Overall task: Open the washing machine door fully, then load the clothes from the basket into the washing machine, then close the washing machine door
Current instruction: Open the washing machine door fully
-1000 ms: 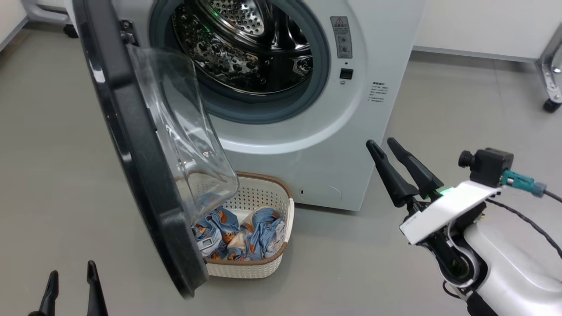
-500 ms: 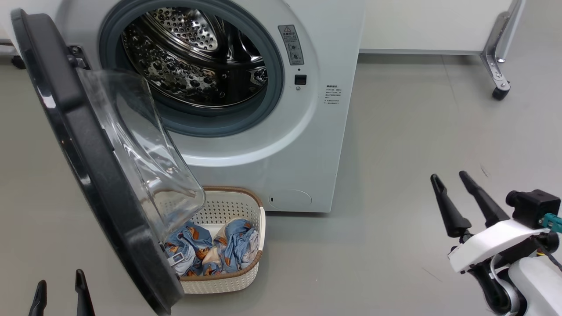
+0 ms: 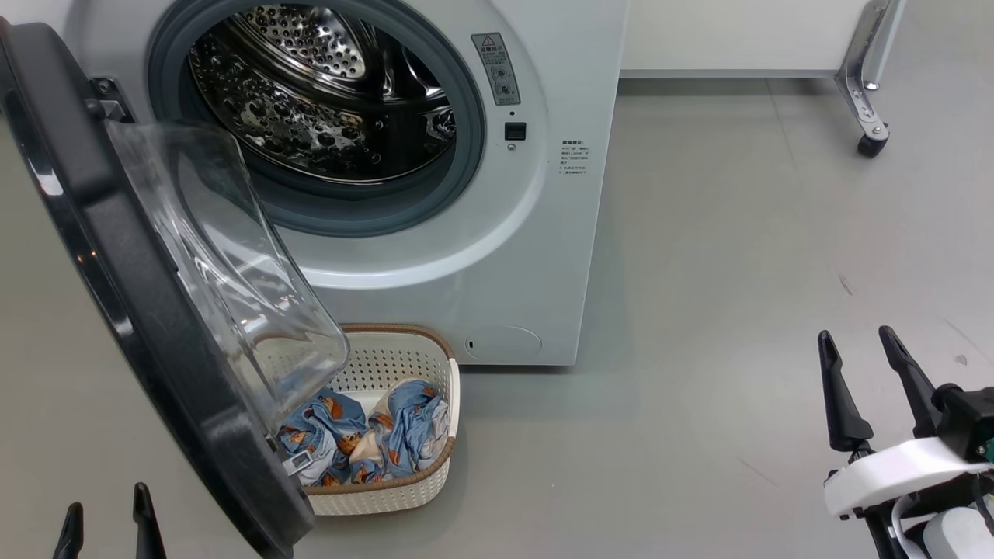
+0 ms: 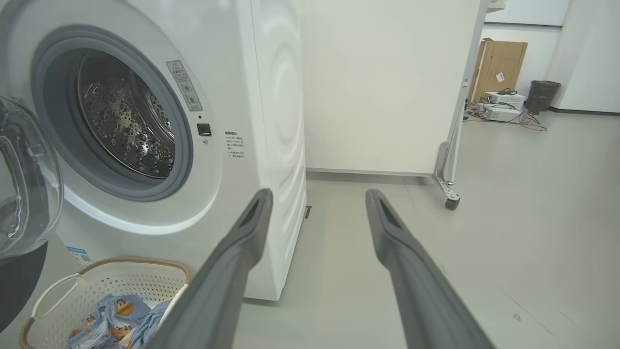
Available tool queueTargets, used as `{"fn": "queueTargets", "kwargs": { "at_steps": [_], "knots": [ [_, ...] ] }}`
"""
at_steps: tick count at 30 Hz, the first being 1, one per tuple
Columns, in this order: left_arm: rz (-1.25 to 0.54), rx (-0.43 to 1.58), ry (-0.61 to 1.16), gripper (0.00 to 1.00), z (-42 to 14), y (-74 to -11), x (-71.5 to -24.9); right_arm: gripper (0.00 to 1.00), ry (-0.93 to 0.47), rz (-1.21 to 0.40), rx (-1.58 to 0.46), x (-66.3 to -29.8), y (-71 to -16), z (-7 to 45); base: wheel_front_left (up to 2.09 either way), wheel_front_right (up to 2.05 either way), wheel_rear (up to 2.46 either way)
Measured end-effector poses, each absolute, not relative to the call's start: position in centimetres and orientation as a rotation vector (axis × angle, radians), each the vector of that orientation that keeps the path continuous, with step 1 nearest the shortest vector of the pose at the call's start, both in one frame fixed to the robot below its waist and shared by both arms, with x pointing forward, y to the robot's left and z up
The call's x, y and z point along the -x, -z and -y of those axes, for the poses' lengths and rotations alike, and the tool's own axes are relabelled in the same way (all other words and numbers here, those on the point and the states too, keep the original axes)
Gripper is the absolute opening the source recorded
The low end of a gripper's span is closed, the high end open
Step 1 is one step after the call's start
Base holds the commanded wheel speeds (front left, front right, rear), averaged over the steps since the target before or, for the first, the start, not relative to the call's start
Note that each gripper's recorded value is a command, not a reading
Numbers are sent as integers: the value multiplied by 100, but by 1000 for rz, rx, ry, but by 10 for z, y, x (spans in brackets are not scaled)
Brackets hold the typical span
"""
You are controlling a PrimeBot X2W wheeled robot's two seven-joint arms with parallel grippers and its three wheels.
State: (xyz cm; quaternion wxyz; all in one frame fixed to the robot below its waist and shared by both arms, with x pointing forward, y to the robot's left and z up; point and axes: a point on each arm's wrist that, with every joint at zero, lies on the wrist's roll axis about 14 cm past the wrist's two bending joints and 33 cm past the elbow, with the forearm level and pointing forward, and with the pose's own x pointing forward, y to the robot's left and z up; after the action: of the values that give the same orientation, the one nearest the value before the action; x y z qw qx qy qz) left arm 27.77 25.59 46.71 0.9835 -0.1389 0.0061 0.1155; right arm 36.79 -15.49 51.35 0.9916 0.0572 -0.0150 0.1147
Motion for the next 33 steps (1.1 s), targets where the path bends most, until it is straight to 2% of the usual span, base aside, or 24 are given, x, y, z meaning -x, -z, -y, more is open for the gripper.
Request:
{"fn": "queueTargets", "kwargs": {
  "at_steps": [19,20,21,22,28,33],
  "knots": [
    [-43,281,-261,100,-263,-457,-274,100,-104,-51,-125,-338,-477,168,0,0,0],
    [-47,282,-263,97,-263,-455,-274,100,-106,-48,-125,-339,-477,168,0,0,0],
    [-51,284,-264,38,-263,-454,-273,100,-104,-43,-123,-339,-479,169,0,0,0],
    [-52,285,-264,0,-263,-454,-273,100,-107,-39,-122,-339,-479,169,0,0,0],
    [-19,287,-330,0,-285,-460,-270,100,-106,-41,-125,-336,-478,168,0,0,0],
    [181,255,-390,0,-314,-519,-281,100,-105,-38,-127,-335,-478,169,0,0,0]
  ]
}}
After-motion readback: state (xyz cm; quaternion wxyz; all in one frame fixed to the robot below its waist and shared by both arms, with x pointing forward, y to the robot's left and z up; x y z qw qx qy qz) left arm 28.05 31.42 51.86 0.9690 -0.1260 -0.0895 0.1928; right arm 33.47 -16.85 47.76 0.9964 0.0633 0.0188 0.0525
